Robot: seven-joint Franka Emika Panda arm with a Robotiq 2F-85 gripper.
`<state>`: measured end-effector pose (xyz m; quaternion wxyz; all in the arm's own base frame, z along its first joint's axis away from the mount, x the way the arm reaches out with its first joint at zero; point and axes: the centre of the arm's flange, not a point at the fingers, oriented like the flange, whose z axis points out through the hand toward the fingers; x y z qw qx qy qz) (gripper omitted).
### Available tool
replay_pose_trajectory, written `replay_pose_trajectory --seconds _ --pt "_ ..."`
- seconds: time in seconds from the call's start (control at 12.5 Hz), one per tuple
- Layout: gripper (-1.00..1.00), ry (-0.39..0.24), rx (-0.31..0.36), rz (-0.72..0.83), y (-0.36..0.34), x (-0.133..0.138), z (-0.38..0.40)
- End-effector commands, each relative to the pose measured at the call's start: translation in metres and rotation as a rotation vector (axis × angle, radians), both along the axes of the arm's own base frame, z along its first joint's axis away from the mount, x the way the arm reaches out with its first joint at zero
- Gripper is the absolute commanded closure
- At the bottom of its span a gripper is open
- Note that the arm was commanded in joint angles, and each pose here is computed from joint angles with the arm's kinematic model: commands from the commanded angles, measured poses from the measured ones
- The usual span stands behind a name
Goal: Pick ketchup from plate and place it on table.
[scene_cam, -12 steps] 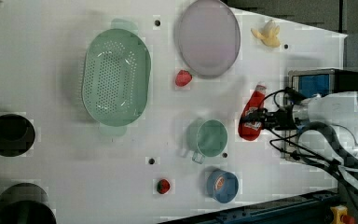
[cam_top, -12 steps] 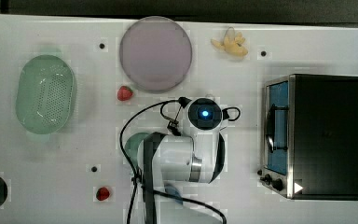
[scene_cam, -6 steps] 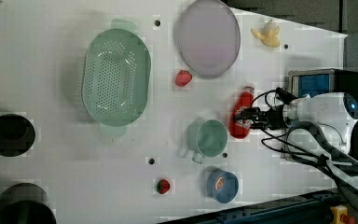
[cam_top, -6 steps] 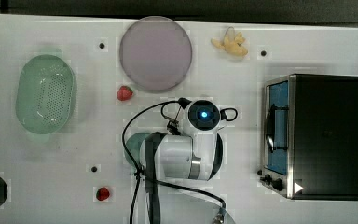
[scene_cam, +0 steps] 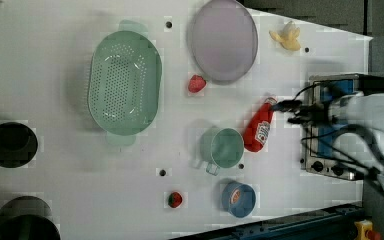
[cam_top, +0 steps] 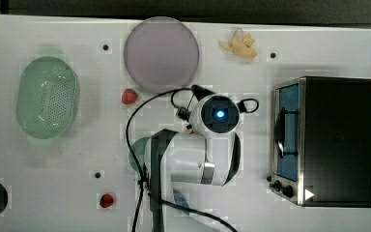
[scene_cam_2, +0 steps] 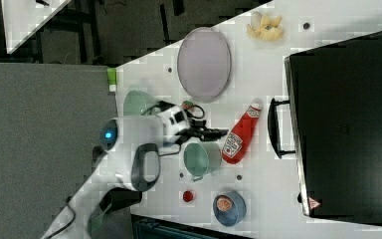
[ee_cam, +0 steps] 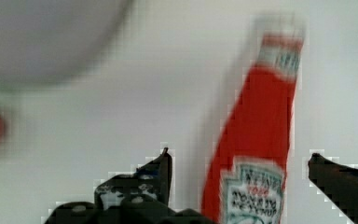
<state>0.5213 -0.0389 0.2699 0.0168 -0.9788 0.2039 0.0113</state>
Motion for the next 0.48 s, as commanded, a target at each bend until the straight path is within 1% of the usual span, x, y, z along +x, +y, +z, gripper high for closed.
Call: replay_pose_trajectory --seconds 0.08,0.32,0.48 --pt "-1.00 -0.109 -0.003 -0.116 0.011 0.035 0.103" --pt "-1.00 -0.079 0.004 -0.280 0.019 0.048 0.167" --pt "-1.00 -0.031 0.001 -0.358 0.022 0.048 0.199"
